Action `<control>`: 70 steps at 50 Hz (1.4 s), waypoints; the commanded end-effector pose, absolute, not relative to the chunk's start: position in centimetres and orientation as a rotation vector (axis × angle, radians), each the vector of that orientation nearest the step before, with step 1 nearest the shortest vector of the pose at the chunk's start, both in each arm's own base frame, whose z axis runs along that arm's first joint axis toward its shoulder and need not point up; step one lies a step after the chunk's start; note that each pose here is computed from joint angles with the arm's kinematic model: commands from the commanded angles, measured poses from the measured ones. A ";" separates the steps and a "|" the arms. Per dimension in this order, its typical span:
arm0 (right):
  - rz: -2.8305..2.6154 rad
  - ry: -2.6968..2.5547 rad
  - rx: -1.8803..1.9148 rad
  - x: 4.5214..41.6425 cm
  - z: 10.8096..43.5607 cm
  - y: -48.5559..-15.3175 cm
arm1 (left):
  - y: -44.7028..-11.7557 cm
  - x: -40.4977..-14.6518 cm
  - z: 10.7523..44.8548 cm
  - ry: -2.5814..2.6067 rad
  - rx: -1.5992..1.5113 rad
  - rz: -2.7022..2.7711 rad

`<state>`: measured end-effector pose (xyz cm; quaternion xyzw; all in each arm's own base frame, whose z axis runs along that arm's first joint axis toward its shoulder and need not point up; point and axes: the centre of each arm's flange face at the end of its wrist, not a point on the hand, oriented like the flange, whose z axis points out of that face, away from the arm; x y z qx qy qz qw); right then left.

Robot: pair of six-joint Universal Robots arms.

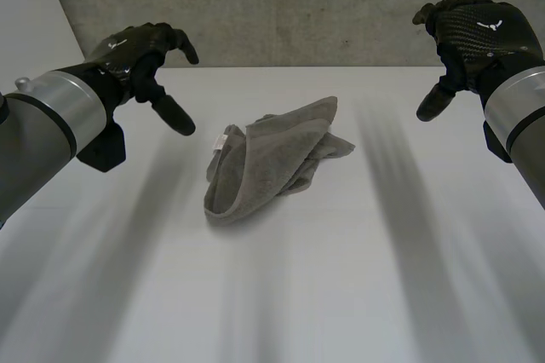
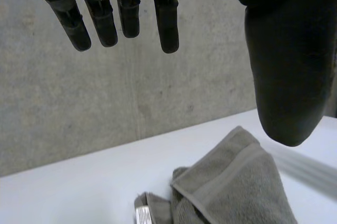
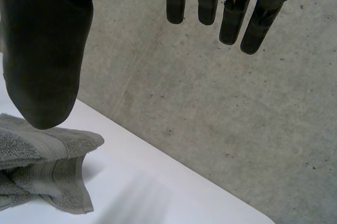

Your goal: Fold the towel.

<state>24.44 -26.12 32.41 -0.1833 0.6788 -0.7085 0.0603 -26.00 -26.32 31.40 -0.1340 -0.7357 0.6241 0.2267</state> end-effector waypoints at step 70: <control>-1.842 2.003 -1.467 35.5 17.9 -24.0 | -34.9 -24.0 18.2 -2.155 -0.754 1.723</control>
